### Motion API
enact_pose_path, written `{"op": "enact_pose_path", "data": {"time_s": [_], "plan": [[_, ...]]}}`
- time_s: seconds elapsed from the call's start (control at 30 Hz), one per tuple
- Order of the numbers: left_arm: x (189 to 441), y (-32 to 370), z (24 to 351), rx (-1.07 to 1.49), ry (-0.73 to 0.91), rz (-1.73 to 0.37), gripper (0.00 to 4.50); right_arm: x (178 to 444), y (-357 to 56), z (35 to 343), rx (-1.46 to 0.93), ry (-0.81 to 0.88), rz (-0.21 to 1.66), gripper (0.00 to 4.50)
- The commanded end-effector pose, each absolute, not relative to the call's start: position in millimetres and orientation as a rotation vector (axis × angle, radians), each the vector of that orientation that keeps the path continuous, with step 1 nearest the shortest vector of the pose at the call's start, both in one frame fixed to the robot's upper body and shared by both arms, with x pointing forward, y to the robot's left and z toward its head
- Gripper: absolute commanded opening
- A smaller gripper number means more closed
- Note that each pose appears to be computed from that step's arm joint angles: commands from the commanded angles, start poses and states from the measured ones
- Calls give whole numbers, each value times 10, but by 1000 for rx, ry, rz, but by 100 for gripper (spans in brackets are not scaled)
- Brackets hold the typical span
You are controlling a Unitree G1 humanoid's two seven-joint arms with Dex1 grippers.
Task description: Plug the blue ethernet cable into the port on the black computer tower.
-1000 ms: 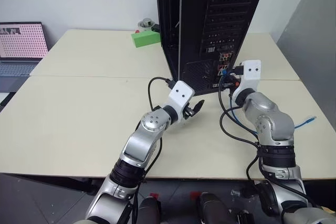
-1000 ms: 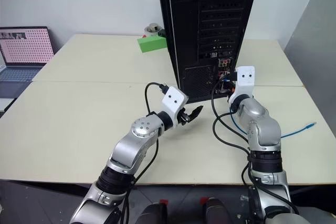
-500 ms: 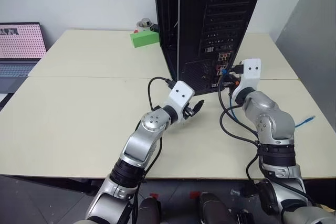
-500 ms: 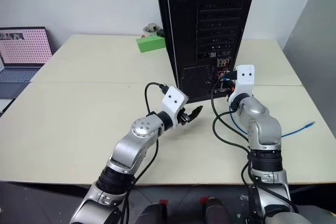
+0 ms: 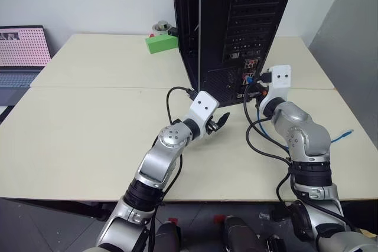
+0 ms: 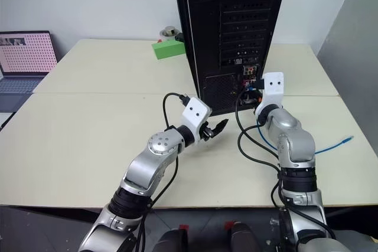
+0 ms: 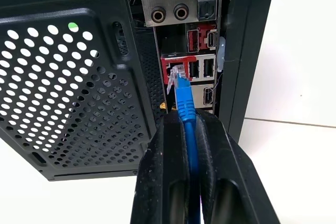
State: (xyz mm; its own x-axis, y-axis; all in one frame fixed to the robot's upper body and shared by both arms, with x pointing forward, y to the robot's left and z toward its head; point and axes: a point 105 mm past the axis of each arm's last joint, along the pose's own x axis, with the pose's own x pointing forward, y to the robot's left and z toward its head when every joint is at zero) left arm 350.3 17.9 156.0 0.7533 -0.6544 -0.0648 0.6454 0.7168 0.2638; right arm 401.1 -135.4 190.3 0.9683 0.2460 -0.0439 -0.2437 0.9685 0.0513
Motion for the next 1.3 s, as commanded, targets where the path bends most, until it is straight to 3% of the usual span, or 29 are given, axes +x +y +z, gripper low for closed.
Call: {"op": "enact_pose_path", "data": {"time_s": [0.03,0.83,1.3], "plan": [[3474,160,1684,280,-86,-724,334,4001,-1281,2154,49,-34,259,0],[3462,156,1657,282,-78,-734,334,4038,-1215,2257,213,-30,256,0],[3462,148,1648,288,-77,-736,334,4046,-1162,2260,164,-34,251,0]]}}
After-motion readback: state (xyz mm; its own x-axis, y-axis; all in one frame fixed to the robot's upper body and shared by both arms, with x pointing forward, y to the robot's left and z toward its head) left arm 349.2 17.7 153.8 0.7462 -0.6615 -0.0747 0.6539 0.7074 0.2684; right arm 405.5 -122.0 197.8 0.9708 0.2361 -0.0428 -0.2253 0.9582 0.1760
